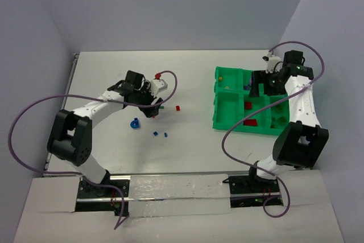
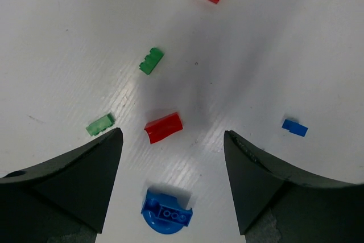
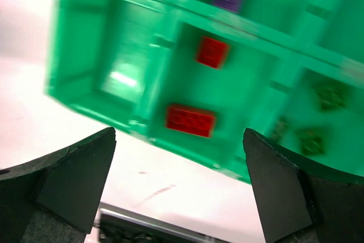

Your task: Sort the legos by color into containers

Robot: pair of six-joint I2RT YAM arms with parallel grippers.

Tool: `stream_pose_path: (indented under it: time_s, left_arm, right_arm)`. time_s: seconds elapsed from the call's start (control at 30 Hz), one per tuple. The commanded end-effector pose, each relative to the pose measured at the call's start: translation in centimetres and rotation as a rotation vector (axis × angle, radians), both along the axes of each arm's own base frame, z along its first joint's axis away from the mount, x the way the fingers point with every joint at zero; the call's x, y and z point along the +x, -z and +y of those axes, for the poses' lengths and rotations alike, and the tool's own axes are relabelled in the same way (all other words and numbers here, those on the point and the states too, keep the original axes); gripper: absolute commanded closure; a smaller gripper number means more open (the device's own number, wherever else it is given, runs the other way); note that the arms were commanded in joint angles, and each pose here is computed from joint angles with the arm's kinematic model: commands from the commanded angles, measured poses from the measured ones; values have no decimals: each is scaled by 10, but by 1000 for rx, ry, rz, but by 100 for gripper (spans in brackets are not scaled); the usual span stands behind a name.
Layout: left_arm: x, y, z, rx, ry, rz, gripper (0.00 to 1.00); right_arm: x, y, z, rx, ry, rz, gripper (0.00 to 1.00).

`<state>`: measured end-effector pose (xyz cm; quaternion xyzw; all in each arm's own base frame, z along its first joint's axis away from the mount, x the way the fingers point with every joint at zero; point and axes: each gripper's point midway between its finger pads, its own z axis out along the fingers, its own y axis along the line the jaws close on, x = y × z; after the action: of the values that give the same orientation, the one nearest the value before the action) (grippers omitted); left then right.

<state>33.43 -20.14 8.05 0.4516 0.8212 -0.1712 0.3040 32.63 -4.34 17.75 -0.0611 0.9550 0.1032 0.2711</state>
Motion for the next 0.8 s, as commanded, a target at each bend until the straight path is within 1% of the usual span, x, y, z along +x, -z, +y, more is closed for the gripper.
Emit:
stream_pose_path:
  time_s: [0.0, 0.1, 0.2, 0.3, 0.43, 0.63, 0.77]
  left_arm:
    - [16, -2, -15, -37, 202, -116, 21]
    - [22, 6, -21, -45, 358, -159, 26]
    - [28, 14, -25, -48, 427, -166, 30]
    - [36, 24, -27, -25, 488, -169, 30]
    - [47, 29, -32, -19, 509, -180, 32]
    - [54, 41, -34, -6, 527, -138, 44]
    - [54, 44, -34, 1, 539, -122, 49]
  right_arm:
    - [5, -20, 30, 99, -22, -47, 0]
    - [6, -20, 34, 108, -24, -44, 0]
    - [3, -19, 34, 107, -22, -37, 0]
    - [0, -16, 33, 96, -23, -27, 0]
    - [-3, -13, 32, 89, -24, -12, 0]
    - [-4, -7, 32, 87, -30, 7, 0]
    - [-3, -6, 30, 83, -33, 12, 0]
